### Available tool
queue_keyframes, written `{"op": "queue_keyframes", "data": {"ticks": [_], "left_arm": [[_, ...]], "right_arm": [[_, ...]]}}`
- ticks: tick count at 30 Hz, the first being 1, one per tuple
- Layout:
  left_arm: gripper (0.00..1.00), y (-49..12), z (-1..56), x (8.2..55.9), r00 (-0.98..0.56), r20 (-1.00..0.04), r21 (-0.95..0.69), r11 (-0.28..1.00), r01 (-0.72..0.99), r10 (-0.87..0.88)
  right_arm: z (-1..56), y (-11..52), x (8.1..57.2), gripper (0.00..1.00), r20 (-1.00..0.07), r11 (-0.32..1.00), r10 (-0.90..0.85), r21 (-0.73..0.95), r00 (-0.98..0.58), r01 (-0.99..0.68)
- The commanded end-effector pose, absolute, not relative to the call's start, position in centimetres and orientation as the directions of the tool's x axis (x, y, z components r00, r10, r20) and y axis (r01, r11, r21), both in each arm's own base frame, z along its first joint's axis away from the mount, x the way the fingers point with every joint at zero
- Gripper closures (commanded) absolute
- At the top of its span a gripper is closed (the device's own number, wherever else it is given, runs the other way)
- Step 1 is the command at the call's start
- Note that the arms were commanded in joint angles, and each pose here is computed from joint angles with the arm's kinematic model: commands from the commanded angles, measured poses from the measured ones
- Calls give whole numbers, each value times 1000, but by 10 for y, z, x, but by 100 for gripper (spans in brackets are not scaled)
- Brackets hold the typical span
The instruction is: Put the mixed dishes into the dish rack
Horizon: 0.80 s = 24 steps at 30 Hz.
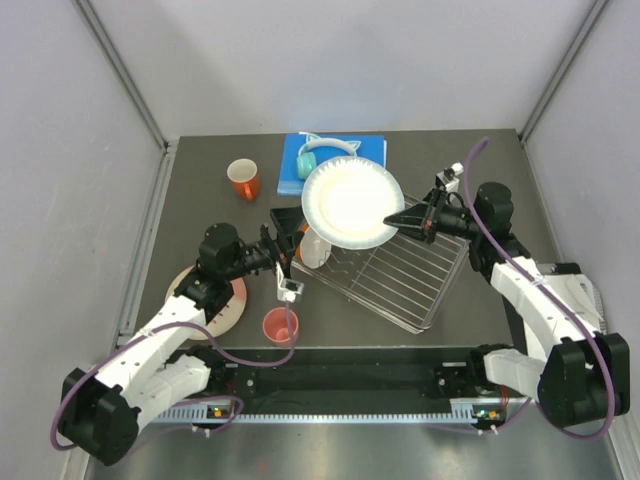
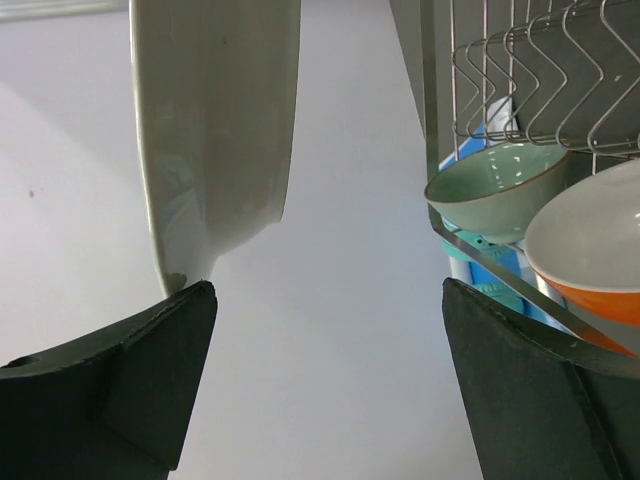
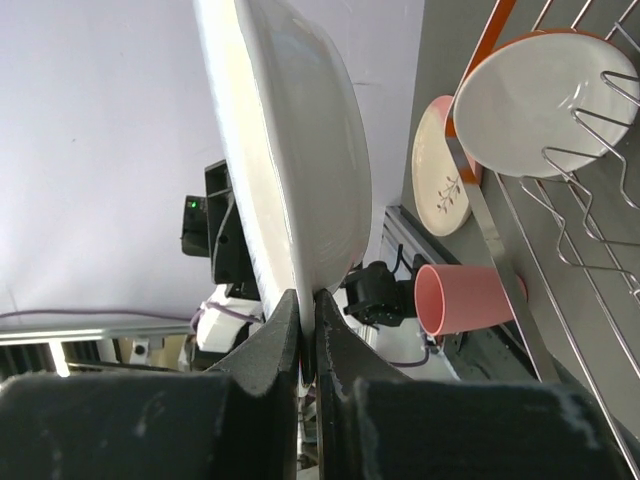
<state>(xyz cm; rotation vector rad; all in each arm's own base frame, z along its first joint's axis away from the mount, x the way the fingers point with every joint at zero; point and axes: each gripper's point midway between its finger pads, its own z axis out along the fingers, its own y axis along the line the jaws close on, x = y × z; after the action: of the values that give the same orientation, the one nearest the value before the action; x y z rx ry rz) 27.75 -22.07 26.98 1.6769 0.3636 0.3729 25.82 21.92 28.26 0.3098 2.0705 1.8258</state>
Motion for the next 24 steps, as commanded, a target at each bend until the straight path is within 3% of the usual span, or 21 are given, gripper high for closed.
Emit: {"op": "queue_keyframes", "data": {"ticks": [1, 10, 16, 24], "left_arm": [[1, -232, 305, 262, 912, 199, 980, -91, -178, 359], [1, -211, 296, 271, 859, 174, 984, -106, -140, 482], [1, -211, 278, 242, 893, 203, 978, -131, -163, 402], [1, -226, 286, 240, 912, 250, 968, -113, -225, 326]], "right_arm": [[327, 218, 252, 100, -279, 73, 379, 959, -882, -272], [333, 208, 259, 100, -298, 76, 413, 953, -861, -293], [342, 205, 274, 100, -294, 56, 445, 952, -846, -301], [327, 206, 282, 100, -284, 79, 457, 957, -843, -280]]}}
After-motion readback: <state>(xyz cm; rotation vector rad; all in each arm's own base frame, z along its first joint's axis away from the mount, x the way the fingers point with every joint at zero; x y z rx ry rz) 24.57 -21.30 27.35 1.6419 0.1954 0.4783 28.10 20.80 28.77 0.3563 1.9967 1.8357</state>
